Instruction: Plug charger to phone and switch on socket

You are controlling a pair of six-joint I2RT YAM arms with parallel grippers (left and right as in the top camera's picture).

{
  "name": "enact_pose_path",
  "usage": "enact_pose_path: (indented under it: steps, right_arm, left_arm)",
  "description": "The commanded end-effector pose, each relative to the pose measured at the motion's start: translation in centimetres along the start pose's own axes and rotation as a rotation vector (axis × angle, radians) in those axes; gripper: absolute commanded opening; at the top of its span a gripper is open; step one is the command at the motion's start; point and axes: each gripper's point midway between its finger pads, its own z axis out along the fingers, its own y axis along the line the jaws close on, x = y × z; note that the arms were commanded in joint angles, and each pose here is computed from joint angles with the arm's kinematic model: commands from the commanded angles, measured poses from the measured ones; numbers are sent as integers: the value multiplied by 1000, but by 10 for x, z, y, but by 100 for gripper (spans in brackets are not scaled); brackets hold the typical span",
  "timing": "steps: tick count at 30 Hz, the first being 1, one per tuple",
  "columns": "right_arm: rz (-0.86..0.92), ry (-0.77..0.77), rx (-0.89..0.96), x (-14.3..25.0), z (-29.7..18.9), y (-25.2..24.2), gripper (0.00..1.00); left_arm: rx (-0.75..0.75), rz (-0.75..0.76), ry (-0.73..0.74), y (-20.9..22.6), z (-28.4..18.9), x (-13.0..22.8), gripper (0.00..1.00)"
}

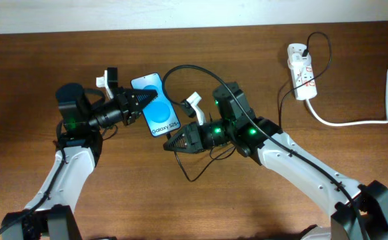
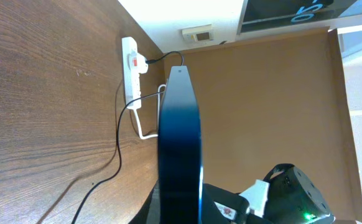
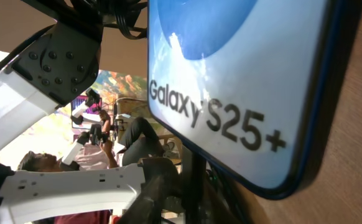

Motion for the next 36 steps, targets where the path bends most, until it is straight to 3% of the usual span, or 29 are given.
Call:
enact_pose_path:
  steps: [1, 16, 22, 33, 36]
  right_arm:
    - [-16, -1, -31, -6, -7, 7, 25]
    - [-19, 5, -53, -6, -12, 8, 26]
    - [-22, 9, -52, -5, -10, 9, 16]
    - [-26, 16, -38, -2, -2, 8, 17]
    - [-18, 12, -27, -3, -1, 3, 11]
  left_arm:
    - [23, 14, 27, -7, -2, 5, 0]
    - [26, 10, 19, -6, -9, 1, 0]
    - [24, 10, 16, -5, -9, 0, 0]
    - [24, 10, 16, -5, -9, 0, 0]
    - [24, 10, 16, -5, -9, 0, 0]
